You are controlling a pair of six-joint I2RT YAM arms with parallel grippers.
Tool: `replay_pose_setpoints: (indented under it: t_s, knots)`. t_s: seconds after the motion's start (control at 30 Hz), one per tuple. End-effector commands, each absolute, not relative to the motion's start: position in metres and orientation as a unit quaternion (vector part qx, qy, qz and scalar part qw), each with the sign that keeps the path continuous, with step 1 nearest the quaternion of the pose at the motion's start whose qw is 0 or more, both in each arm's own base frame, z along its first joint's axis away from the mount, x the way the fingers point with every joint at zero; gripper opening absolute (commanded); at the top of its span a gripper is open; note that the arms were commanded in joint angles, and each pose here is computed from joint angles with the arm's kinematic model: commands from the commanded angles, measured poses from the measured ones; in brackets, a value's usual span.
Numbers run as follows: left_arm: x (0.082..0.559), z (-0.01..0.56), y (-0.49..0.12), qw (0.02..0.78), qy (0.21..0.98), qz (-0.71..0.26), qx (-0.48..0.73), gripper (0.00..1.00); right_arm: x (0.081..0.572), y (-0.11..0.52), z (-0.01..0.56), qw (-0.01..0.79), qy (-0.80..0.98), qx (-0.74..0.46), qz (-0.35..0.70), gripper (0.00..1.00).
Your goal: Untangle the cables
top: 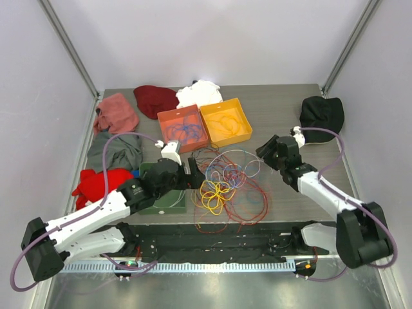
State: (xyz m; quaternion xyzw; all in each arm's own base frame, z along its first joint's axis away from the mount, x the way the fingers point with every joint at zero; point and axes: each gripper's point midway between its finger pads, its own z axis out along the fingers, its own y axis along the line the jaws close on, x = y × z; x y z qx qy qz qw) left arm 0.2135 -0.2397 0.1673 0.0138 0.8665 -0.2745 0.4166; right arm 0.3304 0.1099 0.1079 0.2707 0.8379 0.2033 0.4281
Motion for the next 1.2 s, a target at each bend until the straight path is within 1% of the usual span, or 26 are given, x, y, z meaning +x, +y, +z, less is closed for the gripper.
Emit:
replay_pose_setpoints:
  t_s: [0.0,0.13,0.3,0.7,0.73,0.77,0.87,0.93,1.0,1.17]
  knots:
    - [0.215,0.173,-0.243,0.425,0.856,-0.294,0.001,0.94,0.346,0.125,0.109,0.414,0.817,0.295,0.271,0.57]
    - [0.211,0.173,-0.239,0.426,0.854,-0.298,0.003,0.94,0.349,0.116,0.104,0.425,0.824,0.285,0.242,0.56]
    - [0.211,0.168,-0.237,0.429,0.853,-0.298,0.004,0.95,0.341,0.12,0.088,0.404,0.84,0.274,0.238,0.54]
    - [0.206,0.16,-0.244,0.407,0.861,-0.305,0.007,0.94,0.327,0.115,0.038,0.374,0.863,0.266,0.21,0.48]
    - [0.206,0.159,-0.243,0.406,0.862,-0.304,0.006,0.94,0.328,0.116,0.037,0.374,0.863,0.264,0.213,0.46]
    - [0.206,0.159,-0.243,0.406,0.862,-0.303,0.004,0.94,0.329,0.117,0.038,0.375,0.862,0.264,0.216,0.41]
    - [0.206,0.16,-0.243,0.406,0.862,-0.304,0.002,0.94,0.329,0.117,0.041,0.381,0.86,0.26,0.22,0.36]
    - [0.206,0.159,-0.244,0.404,0.862,-0.304,0.001,0.94,0.329,0.116,0.044,0.383,0.861,0.256,0.215,0.36]
    - [0.206,0.156,-0.245,0.401,0.865,-0.303,0.002,0.93,0.329,0.114,0.05,0.392,0.859,0.252,0.212,0.38]
    - [0.206,0.154,-0.246,0.396,0.866,-0.304,0.0,0.93,0.324,0.099,0.06,0.417,0.853,0.254,0.184,0.5]
